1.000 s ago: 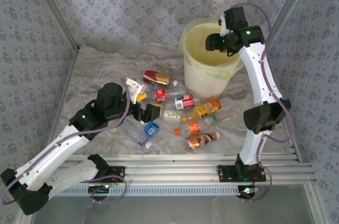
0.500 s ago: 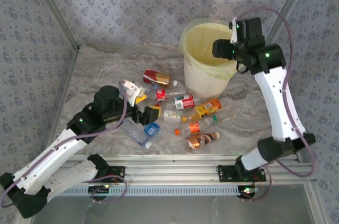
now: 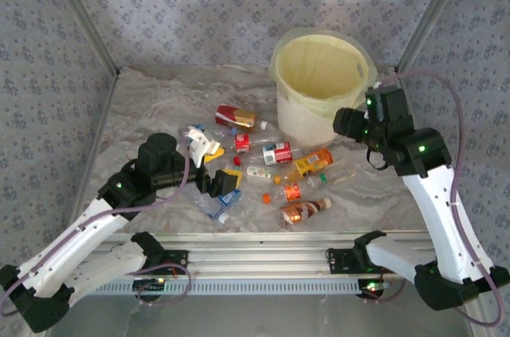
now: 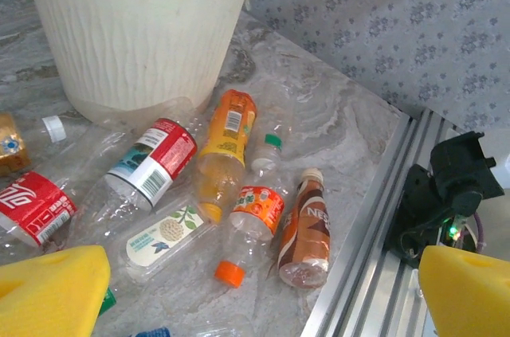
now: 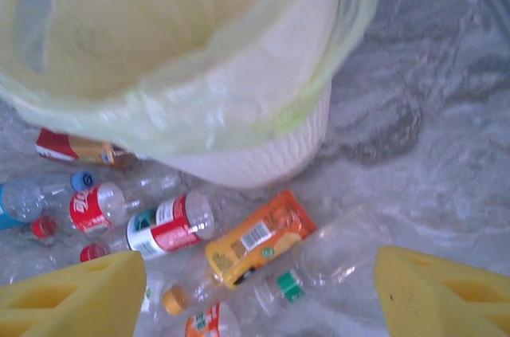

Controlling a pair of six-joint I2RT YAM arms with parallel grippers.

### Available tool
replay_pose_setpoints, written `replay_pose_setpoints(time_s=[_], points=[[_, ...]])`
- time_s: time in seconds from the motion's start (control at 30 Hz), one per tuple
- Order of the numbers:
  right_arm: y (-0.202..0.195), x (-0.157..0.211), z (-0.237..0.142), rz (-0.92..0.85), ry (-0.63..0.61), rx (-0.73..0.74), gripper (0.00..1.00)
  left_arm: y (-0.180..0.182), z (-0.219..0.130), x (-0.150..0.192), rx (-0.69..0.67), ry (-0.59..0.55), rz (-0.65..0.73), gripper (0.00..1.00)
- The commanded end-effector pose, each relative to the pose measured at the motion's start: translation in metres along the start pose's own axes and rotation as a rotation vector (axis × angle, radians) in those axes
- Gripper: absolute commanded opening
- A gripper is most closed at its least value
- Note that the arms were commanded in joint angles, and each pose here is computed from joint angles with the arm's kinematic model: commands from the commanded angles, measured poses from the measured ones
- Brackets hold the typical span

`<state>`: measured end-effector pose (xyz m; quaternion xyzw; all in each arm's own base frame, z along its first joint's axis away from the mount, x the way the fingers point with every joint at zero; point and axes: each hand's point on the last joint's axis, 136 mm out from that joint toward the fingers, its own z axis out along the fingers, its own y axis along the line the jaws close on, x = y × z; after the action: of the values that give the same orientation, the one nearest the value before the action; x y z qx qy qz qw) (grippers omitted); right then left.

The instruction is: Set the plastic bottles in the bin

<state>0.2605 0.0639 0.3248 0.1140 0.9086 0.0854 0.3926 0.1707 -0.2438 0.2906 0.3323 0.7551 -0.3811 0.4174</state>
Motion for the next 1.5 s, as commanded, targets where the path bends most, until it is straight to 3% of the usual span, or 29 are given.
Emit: replay_pose_setpoints(time_s=[0.0,0.3,0.6,1.0,1.47], points=[[-0.014,0.033,0.008,0.127,0.077,0.062,0.79,-0.013,-0.003,-0.004,0.063,-0.022,0.037,1.00],[-0.035,0.118,0.039,0.327,0.211,0.164,0.81,-0.015,-0.009,-0.007,0.062,-0.045,0.045,1.00],[-0.037,0.176,0.072,0.540,0.261,0.147,0.82,-0.017,-0.012,-0.007,0.064,-0.057,0.048,1.00],[-0.034,0.225,0.105,0.670,0.277,0.167,0.79,-0.017,-0.012,-0.008,0.064,-0.058,0.050,1.00],[-0.044,0.257,0.124,0.751,0.280,0.185,0.64,-0.016,-0.012,-0.007,0.062,-0.057,0.045,1.00]])
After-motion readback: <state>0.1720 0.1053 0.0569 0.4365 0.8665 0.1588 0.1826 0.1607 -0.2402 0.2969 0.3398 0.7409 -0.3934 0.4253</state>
